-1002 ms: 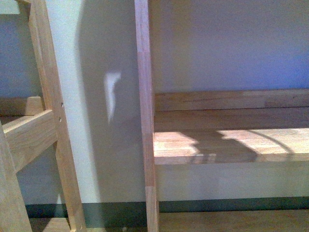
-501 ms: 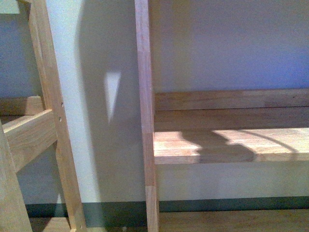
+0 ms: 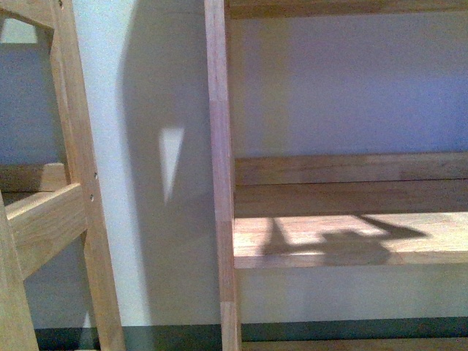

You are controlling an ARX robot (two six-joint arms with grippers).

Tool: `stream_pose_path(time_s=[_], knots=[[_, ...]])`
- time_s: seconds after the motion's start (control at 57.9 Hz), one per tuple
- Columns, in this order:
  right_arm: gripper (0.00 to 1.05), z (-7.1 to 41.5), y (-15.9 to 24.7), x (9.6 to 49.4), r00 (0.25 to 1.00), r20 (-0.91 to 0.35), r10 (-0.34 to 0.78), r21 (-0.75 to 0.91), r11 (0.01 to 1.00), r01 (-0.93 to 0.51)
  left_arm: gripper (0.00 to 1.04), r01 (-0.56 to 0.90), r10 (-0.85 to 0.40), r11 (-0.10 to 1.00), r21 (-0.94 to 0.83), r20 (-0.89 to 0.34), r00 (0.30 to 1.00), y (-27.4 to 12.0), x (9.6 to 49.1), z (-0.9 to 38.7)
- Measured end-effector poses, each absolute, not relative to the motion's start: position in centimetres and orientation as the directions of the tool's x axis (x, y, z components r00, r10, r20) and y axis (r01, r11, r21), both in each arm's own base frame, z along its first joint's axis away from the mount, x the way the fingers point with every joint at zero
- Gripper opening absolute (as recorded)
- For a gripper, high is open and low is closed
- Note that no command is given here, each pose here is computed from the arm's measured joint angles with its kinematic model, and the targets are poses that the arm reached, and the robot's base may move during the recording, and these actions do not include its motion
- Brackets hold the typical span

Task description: Put away toys

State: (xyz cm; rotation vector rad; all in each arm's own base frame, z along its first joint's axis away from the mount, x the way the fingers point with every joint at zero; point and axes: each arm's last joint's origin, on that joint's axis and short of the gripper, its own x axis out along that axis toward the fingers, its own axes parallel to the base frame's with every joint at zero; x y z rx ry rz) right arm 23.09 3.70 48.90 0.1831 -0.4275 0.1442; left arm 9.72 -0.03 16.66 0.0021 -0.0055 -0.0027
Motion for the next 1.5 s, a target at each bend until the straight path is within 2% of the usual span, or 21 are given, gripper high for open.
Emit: stream_pose_path(time_s=[0.311,0.501,0.57,0.604,0.673,0.794,0.898,1.071,1.105,1.502], knots=[[0.98,38.5,2.5,14.3,0.919,0.379,0.114,0.205,0.957,-0.203,0.98,0.003,-0.003,1.0,0.002,0.006,1.0,0.0,9.7,16.7],[0.97,32.6,2.4,10.7,0.939,0.336,0.067,0.166,0.978,-0.129,0.98,0.002,-0.002,1.0,0.002,0.006,1.0,0.0,9.7,16.7],[0.86,31.9,2.1,10.0,0.983,0.184,0.019,0.109,0.993,-0.039,0.98,0.004,-0.004,1.0,0.002,0.006,1.0,0.0,9.7,16.7],[0.83,31.5,2.0,9.9,0.99,0.14,0.013,0.09,0.996,-0.026,0.98,0.004,-0.004,1.0,0.002,0.006,1.0,0.0,9.7,16.7],[0.69,28.9,1.8,9.8,1.0,0.02,0.019,0.033,0.999,-0.019,0.98,0.003,-0.003,1.0,0.002,0.005,1.0,0.0,9.7,16.6],[0.52,26.5,1.4,9.9,1.0,-0.013,0.008,0.015,1.0,-0.008,0.98,0.003,-0.003,1.0,0.002,0.005,1.0,0.0,9.7,16.6],[0.31,24.7,0.9,9.8,0.999,-0.004,0.043,0.009,0.999,-0.043,0.98,0.003,-0.003,1.0,0.002,0.006,1.0,0.0,9.7,16.7],[0.05,22.6,0.1,9.9,1.0,-0.01,0.003,0.006,1.0,-0.003,0.98,0.003,-0.003,1.0,0.002,0.006,1.0,0.0,9.7,16.7],[0.03,22.3,0.1,9.9,1.0,-0.01,0.005,0.003,1.0,-0.005,0.98,0.003,-0.003,1.0,0.002,0.006,1.0,0.0,9.7,16.7],[0.04,19.5,0.0,9.8,1.0,-0.007,0.002,0.003,1.0,-0.002,0.98,0.003,-0.003,1.0,0.002,0.005,1.0,0.0,9.7,16.6]])
